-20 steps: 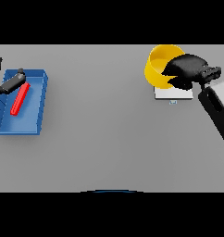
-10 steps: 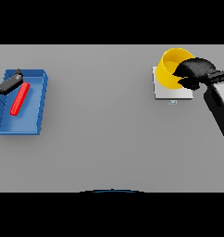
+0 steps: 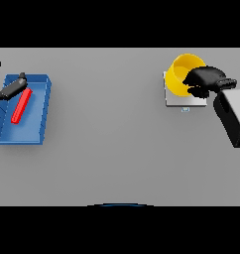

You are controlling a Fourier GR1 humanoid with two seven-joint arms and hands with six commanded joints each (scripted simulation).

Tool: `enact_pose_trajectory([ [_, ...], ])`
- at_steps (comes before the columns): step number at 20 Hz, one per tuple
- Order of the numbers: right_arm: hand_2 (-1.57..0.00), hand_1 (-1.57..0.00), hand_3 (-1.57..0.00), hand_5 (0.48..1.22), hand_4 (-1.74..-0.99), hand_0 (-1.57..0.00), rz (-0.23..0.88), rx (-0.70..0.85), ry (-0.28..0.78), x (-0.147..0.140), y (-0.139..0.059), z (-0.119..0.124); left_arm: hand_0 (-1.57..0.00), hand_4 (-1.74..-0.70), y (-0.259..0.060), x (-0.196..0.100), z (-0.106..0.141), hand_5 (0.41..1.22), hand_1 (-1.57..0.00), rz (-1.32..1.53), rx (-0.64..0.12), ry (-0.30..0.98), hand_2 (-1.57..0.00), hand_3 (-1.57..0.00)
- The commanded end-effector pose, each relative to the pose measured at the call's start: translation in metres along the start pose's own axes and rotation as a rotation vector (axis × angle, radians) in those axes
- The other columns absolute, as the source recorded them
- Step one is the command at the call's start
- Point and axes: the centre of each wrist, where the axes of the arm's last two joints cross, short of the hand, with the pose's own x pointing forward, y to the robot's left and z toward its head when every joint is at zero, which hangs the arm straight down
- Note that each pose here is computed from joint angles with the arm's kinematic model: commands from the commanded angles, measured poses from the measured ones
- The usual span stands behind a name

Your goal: Pick up the red beaker and tilt it to pour out 1 green nut into yellow bowl. Pick up the yellow bowl and place it on the metallic measuring scale.

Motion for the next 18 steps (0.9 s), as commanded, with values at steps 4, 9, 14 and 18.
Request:
enact_pose_trajectory([
  [4, -1.13, -1.08, -0.82, 1.053, -1.548, -1.22, -0.031, 0.023, 0.032, 0.0, 0.0, -0.003, 0.0, -0.81, 0.0, 0.0, -0.001, 0.744, 0.0, -0.002, -0.006, 0.015, 0.0, 0.0],
  [9, -0.52, -0.35, -0.6, 0.821, -1.41, -0.4, -0.044, 0.061, 0.035, -0.008, -0.002, -0.003, 0.0, -0.81, -0.002, 0.001, -0.006, 0.738, 0.0, -0.006, -0.011, 0.013, 0.0, 0.0],
  [14, -0.24, -0.12, -0.44, 0.746, -1.346, -0.13, -0.014, 0.085, -0.002, -0.007, 0.0, -0.006, 0.0, -0.81, -0.007, 0.002, -0.01, 0.736, 0.0, -0.001, -0.012, 0.024, 0.0, 0.0],
  [18, -0.12, -0.05, -0.35, 0.733, -1.308, -0.05, -0.002, 0.105, 0.004, -0.008, -0.001, -0.007, 0.0, -0.82, -0.005, 0.004, -0.007, 0.734, 0.0, 0.008, -0.011, 0.017, 0.0, 0.0],
])
